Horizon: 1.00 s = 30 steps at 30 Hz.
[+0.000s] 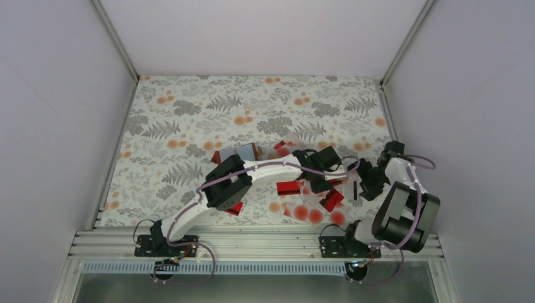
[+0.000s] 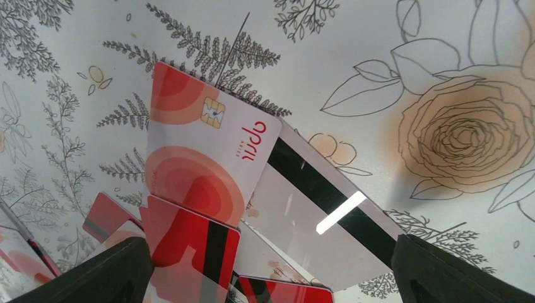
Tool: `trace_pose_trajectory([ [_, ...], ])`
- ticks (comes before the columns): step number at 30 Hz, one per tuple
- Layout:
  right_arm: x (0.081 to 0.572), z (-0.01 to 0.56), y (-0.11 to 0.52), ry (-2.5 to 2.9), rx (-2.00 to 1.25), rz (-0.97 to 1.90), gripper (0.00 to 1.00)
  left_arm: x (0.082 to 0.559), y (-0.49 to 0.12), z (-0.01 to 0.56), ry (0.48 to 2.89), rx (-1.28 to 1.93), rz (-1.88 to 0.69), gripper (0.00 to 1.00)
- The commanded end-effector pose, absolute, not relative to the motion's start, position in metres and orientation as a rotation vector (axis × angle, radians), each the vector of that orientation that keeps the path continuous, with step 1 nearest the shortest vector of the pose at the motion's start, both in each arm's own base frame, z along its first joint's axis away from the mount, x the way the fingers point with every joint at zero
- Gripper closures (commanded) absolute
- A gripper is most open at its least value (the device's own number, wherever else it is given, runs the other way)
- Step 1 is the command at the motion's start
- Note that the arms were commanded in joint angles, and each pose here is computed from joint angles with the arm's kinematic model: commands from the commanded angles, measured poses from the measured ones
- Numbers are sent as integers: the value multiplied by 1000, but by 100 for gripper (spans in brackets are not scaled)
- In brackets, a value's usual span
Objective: Put the credit cards into the card holder
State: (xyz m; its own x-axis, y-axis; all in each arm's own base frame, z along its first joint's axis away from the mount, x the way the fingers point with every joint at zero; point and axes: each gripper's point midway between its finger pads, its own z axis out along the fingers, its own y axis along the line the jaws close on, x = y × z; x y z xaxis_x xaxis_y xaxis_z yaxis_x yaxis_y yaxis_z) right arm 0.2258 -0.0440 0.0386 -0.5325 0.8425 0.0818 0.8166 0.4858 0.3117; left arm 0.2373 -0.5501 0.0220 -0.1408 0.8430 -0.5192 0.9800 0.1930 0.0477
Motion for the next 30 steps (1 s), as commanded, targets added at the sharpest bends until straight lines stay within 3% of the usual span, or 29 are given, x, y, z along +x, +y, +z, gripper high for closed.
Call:
trace_pose_trajectory([
  [1,229,40,-40,2621,1444,535,4,243,-521,-6,2095,1739,-284,48],
  [4,230,40,-39,2619,1439,551,4,243,-521,4,2082,1722,-300,53],
  [10,232,41,-37,2614,1433,577,4,241,-521,24,2083,1668,-345,54],
  [20,240,54,-29,2583,1368,671,4,241,-529,79,2113,1513,-554,54],
  [28,248,61,2,2539,1264,969,5,249,-519,92,2149,1440,-642,54],
  [30,246,60,5,2544,1258,985,5,245,-518,91,2130,1474,-669,50],
])
